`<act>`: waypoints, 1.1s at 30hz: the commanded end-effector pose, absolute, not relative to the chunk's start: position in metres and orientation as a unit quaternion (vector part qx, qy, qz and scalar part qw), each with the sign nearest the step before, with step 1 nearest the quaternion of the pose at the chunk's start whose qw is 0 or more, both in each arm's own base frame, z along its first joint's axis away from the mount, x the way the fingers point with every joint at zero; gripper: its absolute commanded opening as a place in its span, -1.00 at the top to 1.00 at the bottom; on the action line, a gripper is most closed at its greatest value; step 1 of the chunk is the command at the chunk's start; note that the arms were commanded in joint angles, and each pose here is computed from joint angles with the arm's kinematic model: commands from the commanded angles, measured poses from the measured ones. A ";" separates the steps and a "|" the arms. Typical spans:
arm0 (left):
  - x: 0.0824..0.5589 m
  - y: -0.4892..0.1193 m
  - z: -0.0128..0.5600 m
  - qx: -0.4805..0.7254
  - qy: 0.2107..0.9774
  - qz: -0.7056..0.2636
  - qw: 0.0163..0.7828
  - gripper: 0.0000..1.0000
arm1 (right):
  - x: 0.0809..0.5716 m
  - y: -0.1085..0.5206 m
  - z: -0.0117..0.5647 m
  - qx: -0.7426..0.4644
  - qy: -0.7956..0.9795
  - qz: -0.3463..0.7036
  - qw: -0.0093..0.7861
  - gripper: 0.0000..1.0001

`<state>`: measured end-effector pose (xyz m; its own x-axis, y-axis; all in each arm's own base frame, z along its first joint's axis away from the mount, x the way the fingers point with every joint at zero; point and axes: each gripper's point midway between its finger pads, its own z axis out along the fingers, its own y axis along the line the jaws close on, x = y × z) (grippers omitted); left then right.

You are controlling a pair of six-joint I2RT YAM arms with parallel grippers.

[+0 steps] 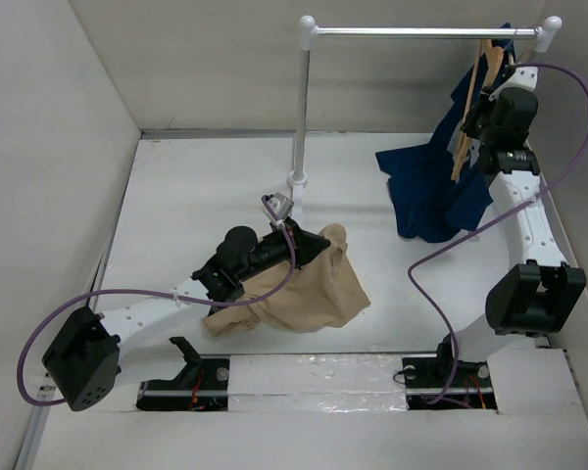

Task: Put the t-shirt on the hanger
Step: Pick up the hanger from the clothesline.

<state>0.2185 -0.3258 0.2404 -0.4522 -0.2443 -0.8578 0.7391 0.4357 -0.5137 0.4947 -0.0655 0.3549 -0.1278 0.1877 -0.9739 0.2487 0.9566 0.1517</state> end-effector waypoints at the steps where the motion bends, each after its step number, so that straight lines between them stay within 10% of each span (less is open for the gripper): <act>1: 0.214 -0.324 0.260 0.186 0.660 -0.514 0.516 1.00 | 0.497 -0.066 0.367 0.143 0.741 -0.034 0.655 0.32; 7: 0.215 -0.324 0.261 0.185 0.659 -0.513 0.518 1.00 | 0.501 -0.063 0.357 0.140 0.749 -0.033 0.647 0.36; 10: 0.216 -0.323 0.260 0.183 0.660 -0.512 0.518 1.00 | 0.497 -0.064 0.358 0.145 0.745 -0.036 0.651 0.90; 14: 0.215 -0.323 0.261 0.182 0.659 -0.513 0.519 1.00 | 0.490 -0.061 0.373 0.145 0.730 -0.036 0.667 1.00; 33: 0.218 -0.317 0.263 0.174 0.660 -0.504 0.530 1.00 | 0.444 -0.031 0.426 0.112 0.660 -0.011 0.743 1.00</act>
